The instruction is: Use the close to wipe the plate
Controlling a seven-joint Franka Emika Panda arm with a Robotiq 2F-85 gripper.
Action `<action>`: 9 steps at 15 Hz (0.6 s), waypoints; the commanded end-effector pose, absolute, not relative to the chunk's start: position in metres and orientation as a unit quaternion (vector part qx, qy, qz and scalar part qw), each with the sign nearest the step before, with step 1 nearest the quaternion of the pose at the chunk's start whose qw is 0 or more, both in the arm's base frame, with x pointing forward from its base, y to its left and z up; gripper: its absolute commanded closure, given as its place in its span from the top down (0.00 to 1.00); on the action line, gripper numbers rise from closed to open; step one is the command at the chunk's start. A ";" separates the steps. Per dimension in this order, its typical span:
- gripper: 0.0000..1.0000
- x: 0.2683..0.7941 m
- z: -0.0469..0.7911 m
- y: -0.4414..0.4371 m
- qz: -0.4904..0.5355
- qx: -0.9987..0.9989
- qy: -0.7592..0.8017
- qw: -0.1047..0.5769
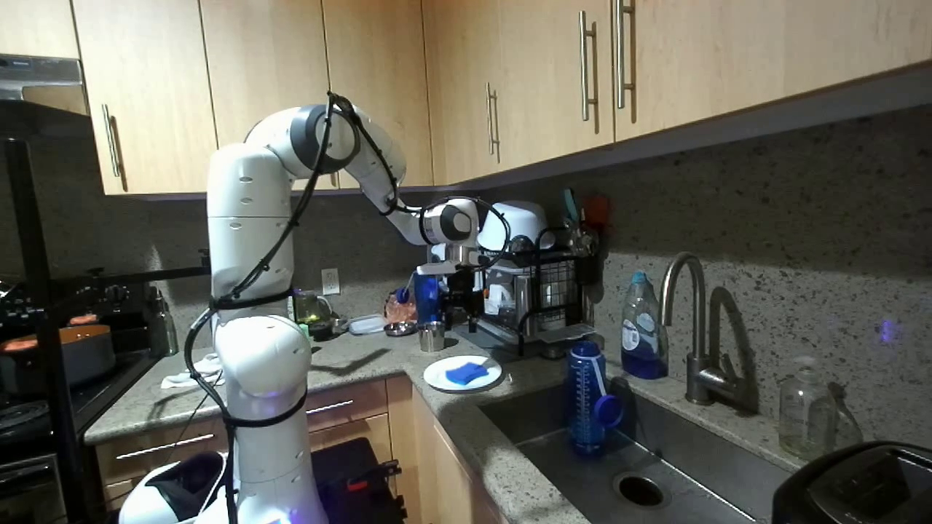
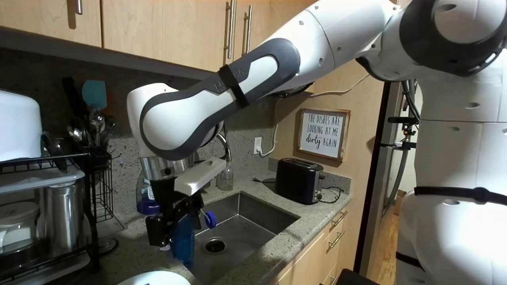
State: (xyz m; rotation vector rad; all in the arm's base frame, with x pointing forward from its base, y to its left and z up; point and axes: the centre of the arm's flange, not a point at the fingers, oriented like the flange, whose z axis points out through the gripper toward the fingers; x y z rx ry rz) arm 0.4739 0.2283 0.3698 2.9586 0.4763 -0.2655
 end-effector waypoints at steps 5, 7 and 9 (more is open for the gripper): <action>1.00 0.492 0.316 0.285 -0.119 0.970 0.204 0.056; 1.00 0.497 0.302 0.284 -0.119 0.972 0.198 0.050; 1.00 0.503 0.289 0.281 -0.115 0.973 0.196 0.037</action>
